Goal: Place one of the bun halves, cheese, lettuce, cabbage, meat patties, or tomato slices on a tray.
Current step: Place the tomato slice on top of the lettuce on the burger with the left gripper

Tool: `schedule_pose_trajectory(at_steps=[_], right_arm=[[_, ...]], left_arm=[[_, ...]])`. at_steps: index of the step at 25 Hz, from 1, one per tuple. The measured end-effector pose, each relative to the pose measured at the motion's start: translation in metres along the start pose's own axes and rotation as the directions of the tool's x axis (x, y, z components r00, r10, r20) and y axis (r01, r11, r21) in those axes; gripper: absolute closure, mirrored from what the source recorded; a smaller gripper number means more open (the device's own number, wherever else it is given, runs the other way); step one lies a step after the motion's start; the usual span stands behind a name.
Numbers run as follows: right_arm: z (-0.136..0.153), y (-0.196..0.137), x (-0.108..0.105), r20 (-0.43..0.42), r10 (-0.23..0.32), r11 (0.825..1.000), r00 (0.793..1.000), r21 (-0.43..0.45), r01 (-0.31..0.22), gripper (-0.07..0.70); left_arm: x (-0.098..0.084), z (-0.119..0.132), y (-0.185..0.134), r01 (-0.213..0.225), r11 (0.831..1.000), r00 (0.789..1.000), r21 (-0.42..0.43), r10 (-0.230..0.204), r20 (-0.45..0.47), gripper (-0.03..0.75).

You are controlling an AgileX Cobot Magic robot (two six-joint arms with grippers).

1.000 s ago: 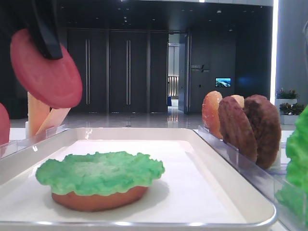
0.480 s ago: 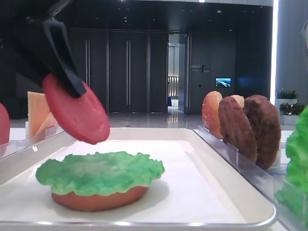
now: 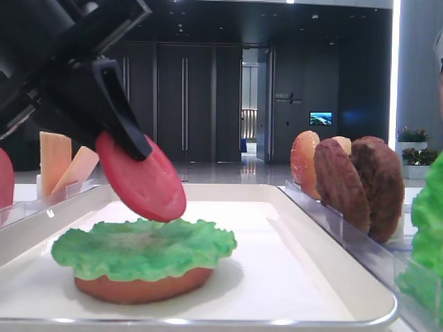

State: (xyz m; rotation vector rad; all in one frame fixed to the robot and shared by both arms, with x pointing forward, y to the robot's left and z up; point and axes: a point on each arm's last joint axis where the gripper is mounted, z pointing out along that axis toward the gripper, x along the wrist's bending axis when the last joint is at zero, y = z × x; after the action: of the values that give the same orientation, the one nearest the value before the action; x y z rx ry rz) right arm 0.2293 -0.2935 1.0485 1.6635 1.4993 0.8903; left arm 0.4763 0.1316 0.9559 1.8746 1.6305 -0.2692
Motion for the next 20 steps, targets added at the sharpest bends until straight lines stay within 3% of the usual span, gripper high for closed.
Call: schedule_pose_trajectory(at_steps=[10, 20], right_arm=[[0.0, 0.0, 0.0, 0.0, 0.0, 1.0, 1.0, 0.0, 0.0, 0.051], [0.0, 0.0, 0.0, 0.0, 0.0, 1.0, 1.0, 0.0, 0.0, 0.051]], left_arm=[[-0.005, 0.006, 0.0, -0.06, 0.998, 0.995, 0.003, 0.059, 0.084, 0.665], [-0.003, 0.022, -0.006, -0.053, 0.995, 0.989, 0.079, 0.042, 0.139, 0.666]])
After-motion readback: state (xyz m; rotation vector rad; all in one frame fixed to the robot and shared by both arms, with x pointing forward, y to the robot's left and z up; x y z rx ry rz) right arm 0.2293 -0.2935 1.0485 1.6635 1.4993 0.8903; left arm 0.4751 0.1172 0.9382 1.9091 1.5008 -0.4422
